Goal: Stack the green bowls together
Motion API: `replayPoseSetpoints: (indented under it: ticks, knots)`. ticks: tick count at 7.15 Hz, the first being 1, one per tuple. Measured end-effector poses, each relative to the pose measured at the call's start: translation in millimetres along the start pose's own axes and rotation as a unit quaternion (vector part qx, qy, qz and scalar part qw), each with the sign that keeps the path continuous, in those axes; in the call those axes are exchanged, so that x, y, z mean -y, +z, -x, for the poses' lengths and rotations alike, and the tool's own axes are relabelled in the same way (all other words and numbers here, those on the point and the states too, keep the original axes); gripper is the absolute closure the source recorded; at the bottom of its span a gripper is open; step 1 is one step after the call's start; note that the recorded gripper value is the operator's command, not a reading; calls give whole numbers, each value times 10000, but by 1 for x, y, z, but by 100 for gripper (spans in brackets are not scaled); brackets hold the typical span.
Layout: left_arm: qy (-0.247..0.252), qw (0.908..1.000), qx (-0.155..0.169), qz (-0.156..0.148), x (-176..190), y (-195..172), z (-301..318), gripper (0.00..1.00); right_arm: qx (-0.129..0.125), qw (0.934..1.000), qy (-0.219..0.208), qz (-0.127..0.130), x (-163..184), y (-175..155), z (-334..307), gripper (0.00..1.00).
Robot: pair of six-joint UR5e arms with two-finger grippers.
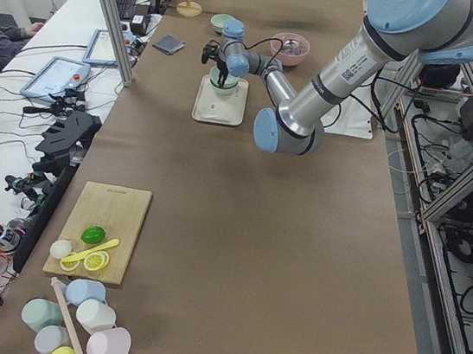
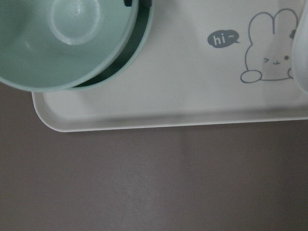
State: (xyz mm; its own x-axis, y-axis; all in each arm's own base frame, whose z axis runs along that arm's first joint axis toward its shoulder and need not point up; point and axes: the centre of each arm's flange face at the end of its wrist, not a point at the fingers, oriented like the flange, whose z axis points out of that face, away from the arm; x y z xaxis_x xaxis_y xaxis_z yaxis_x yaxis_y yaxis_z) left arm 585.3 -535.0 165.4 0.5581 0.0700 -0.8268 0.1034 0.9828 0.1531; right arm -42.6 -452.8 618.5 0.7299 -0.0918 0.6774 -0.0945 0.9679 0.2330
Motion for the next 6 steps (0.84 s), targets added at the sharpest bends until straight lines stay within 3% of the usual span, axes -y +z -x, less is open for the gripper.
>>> replayPoseSetpoints:
  ticks: [5, 6]
  knots:
    - [19, 10000, 9, -32, -2, 9, 2, 100, -4, 10000, 8, 10, 0, 1, -1, 0]
    - [29, 10000, -17, -45, -1, 10, 2, 84, -5, 10000, 9, 12, 0, 1, -1, 0]
